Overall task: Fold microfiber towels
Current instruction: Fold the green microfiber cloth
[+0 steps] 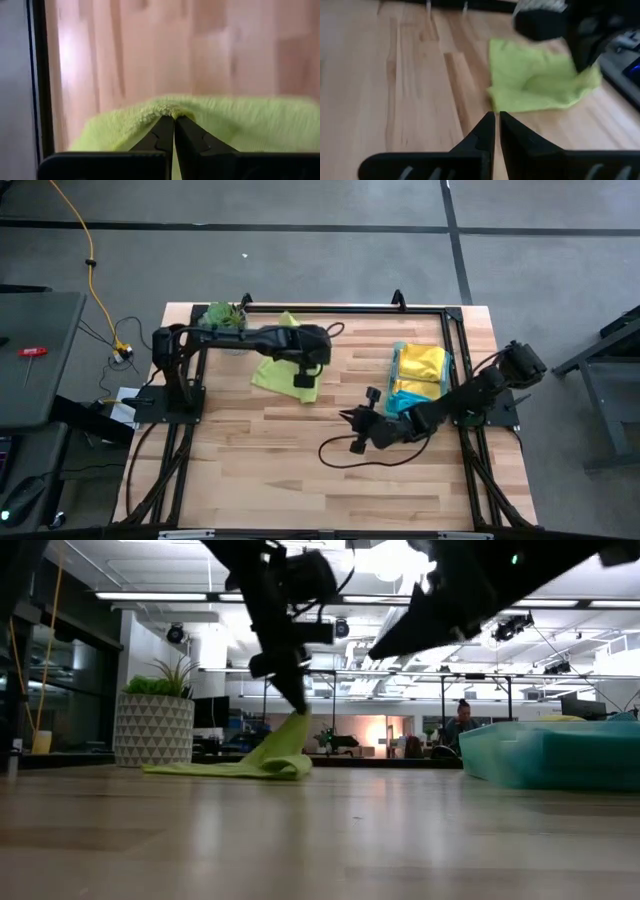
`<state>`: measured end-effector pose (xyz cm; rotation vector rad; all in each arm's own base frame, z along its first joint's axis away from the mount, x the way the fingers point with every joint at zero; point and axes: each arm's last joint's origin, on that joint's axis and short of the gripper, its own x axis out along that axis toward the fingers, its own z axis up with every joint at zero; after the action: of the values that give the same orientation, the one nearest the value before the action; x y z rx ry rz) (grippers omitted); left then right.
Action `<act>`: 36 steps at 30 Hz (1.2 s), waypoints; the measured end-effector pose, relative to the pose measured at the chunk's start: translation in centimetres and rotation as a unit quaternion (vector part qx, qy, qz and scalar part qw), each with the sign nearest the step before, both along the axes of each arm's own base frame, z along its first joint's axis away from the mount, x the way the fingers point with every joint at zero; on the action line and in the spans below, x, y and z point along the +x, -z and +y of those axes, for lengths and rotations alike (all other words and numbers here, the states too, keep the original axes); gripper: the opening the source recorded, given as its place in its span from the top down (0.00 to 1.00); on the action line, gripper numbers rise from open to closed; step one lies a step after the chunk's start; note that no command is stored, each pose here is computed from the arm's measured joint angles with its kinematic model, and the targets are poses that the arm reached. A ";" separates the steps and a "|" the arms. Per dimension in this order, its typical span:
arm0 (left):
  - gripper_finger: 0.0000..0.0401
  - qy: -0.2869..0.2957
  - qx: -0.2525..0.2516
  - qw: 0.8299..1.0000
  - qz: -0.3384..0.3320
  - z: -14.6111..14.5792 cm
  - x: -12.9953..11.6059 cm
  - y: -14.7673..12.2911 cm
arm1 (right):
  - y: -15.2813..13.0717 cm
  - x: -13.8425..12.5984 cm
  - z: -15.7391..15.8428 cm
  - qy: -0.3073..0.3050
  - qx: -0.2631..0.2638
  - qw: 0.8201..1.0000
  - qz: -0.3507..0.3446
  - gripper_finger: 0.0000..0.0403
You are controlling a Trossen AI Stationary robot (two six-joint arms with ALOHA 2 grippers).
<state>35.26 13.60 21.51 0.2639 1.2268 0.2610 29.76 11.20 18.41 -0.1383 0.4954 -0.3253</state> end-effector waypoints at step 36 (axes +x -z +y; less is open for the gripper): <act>1.00 0.184 -0.169 0.967 0.048 -31.5 -5.2 5.6 | -1.9 -1.6 1.1 -0.010 0.073 0.997 -0.021 0.96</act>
<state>30.03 -17.92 15.94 0.2034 1.2691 -0.2859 28.12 12.34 20.33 0.0044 0.4735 -0.2701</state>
